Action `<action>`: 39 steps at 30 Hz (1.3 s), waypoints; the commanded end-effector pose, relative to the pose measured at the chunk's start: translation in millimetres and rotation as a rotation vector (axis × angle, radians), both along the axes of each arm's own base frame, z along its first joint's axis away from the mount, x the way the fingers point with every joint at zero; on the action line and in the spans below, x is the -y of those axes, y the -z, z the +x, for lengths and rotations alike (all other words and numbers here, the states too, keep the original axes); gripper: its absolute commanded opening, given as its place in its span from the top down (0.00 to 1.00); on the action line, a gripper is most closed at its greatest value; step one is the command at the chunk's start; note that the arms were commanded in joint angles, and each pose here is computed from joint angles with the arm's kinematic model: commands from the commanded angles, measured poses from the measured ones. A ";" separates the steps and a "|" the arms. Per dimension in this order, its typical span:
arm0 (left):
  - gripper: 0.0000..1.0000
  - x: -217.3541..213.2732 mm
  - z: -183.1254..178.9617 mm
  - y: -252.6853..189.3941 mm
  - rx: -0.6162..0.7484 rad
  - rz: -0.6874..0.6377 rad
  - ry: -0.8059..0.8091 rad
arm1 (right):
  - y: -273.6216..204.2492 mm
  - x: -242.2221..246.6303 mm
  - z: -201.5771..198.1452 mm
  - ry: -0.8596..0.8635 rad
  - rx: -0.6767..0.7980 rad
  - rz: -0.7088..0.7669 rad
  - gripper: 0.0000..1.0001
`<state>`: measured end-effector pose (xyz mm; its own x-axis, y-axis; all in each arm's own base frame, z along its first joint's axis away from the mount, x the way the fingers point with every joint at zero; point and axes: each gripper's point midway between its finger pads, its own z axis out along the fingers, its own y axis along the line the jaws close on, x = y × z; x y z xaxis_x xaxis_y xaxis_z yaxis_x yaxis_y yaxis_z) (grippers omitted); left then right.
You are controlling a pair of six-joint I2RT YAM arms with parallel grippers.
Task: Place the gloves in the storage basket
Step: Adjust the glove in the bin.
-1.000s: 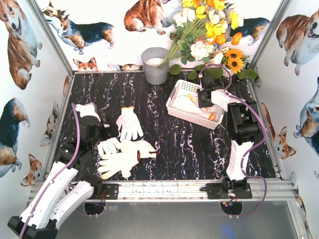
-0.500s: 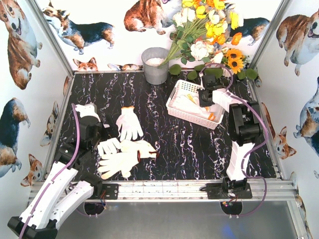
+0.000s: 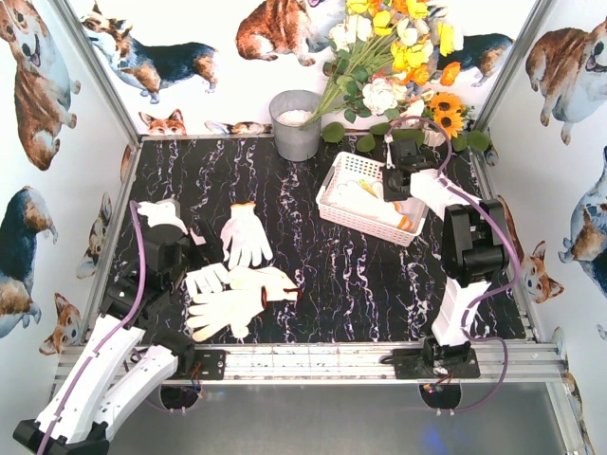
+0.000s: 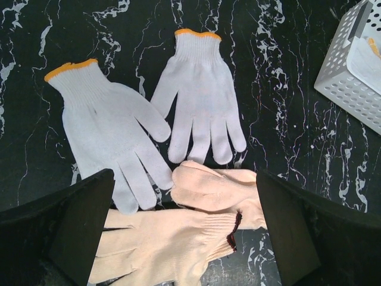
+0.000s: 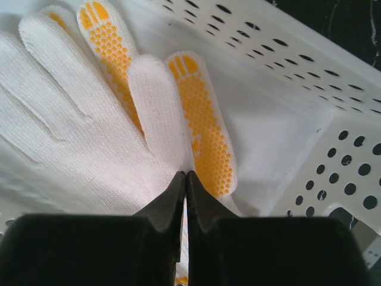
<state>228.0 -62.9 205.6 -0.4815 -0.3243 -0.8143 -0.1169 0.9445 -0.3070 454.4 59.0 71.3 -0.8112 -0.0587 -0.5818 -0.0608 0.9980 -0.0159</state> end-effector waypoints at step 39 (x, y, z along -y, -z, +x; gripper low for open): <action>0.00 3.6 31.4 24.5 -0.204 0.111 0.007 | -207.3 -6.5 -91.7 0.045 0.370 0.233 0.46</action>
